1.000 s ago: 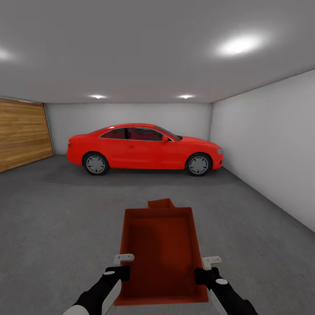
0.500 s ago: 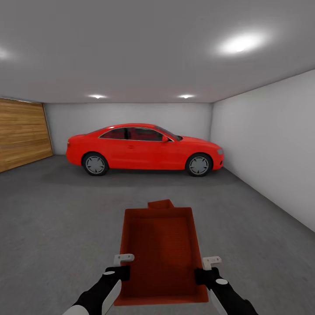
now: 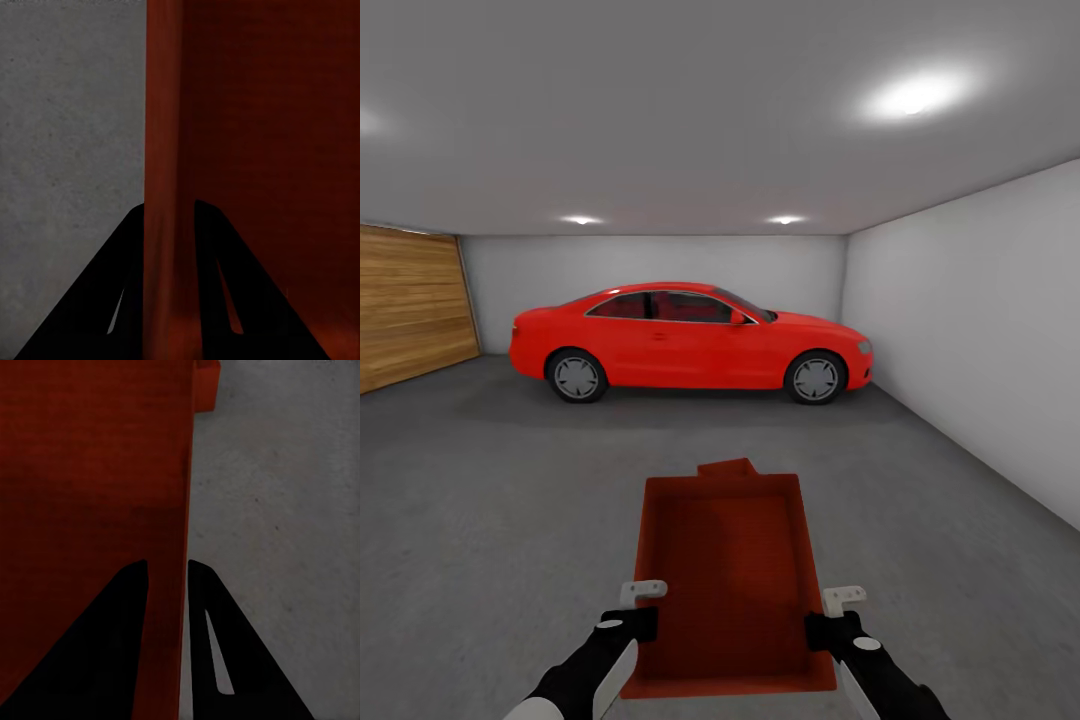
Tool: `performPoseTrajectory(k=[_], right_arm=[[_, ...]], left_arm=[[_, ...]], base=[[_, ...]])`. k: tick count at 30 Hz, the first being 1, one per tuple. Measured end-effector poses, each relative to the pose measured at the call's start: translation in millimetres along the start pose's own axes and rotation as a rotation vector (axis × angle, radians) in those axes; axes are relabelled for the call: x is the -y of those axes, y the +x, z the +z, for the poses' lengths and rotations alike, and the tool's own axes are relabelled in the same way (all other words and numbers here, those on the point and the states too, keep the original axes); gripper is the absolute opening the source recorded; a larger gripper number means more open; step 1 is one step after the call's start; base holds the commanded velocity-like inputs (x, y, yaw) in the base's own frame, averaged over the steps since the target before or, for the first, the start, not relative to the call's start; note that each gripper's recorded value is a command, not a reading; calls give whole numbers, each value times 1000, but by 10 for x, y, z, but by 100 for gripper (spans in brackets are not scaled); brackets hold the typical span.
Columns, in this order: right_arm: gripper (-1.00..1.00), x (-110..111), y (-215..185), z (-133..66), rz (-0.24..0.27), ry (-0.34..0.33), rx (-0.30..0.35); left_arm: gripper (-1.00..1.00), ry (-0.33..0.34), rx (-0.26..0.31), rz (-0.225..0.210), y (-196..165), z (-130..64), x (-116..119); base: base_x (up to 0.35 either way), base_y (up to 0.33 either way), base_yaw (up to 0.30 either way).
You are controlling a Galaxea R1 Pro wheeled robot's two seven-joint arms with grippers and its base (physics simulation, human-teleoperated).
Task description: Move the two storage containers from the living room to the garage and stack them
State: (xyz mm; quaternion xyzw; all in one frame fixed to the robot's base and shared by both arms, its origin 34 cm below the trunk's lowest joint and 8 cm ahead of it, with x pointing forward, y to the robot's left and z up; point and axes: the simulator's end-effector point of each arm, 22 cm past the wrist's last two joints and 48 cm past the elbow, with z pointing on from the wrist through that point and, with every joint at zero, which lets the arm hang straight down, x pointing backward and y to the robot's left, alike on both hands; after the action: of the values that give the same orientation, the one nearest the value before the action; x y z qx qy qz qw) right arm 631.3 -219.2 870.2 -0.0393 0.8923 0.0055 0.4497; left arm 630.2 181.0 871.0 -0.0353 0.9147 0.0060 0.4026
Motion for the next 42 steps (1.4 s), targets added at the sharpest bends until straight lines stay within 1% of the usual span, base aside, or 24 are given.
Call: performPoseTrajectory(k=[12, 18, 35, 42], right_arm=[[-100, 2, 1, 1, 0, 0, 0], [-100, 1, 0, 0, 0, 0, 0], [-100, -2, 1, 1, 0, 0, 0], [-100, -1, -1, -4, 0, 0, 0]], left_arm=[[-100, 0, 0, 0, 0, 1, 1], [-100, 0, 0, 0, -1, 0, 1], [-100, 0, 0, -1, 2, 1, -2], [-100, 0, 0, 0, 0, -4, -1]], base=[[7, 0, 0], [121, 0, 0], [4, 0, 0], [243, 0, 0]])
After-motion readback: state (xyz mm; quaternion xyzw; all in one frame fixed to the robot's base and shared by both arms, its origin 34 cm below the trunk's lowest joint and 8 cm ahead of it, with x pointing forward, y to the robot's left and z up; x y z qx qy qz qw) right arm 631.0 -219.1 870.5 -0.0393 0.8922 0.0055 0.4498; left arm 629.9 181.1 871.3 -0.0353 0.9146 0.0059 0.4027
